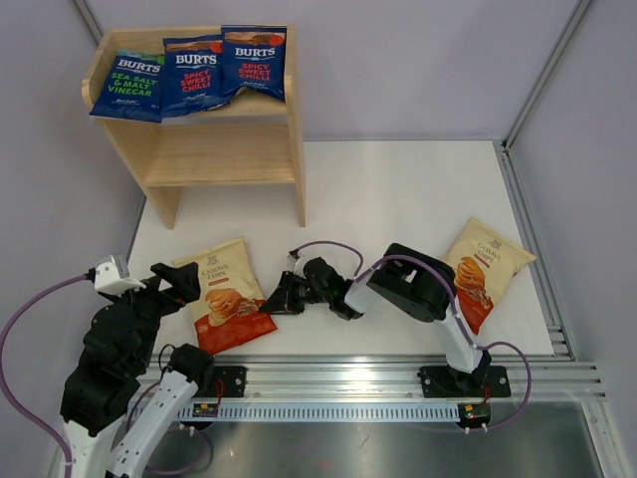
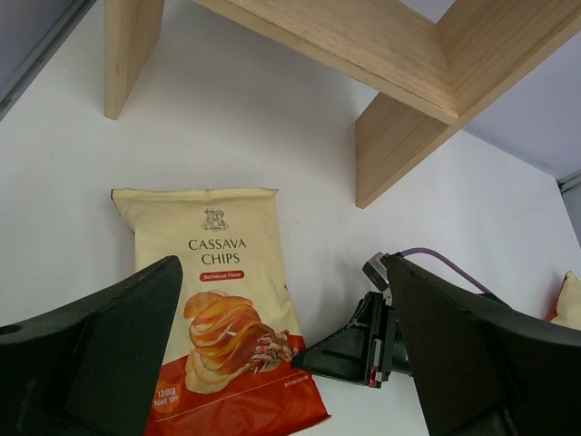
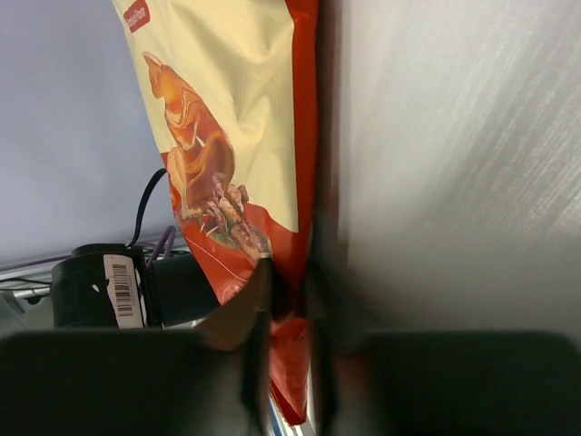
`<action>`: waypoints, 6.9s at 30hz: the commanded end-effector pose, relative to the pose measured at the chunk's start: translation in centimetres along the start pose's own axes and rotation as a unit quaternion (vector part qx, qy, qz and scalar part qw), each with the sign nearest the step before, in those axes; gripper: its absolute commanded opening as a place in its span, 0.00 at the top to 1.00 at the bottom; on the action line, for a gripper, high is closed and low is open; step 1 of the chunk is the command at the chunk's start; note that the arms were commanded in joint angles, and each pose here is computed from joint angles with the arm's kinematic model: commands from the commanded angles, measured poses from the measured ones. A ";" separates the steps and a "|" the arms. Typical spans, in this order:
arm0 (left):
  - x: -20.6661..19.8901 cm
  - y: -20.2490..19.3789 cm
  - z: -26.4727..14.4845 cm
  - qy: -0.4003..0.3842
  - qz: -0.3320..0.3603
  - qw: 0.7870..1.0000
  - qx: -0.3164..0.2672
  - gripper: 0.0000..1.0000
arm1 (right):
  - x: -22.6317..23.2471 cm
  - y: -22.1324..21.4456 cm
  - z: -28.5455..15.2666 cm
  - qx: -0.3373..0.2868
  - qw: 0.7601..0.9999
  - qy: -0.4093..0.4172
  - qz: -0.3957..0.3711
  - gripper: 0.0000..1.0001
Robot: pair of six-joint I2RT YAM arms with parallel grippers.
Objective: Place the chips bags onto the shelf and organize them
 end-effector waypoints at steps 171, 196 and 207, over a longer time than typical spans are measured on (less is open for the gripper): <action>-3.9 -1.9 2.4 -0.197 -0.284 0.934 -0.086 0.98 | 15.9 9.5 -39.8 -0.601 0.775 -0.113 -0.158 0.04; -11.0 5.0 4.7 -0.168 -0.274 0.934 -0.155 0.99 | 16.7 9.4 -38.8 -0.588 0.791 -0.082 -0.149 0.05; -12.0 4.8 11.2 -0.162 -0.283 0.935 -0.139 1.00 | 17.1 9.4 -37.4 -0.570 0.805 -0.068 -0.149 0.00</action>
Point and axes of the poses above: each gripper's point midway between its finger pads, its own z axis out along the fingers, its own x axis along the line the jaws close on, y = z × x, the point moved 4 cm from there along -z, back along the fingers, and after that the axes turned 11 degrees about -z, right-handed, at the moved point
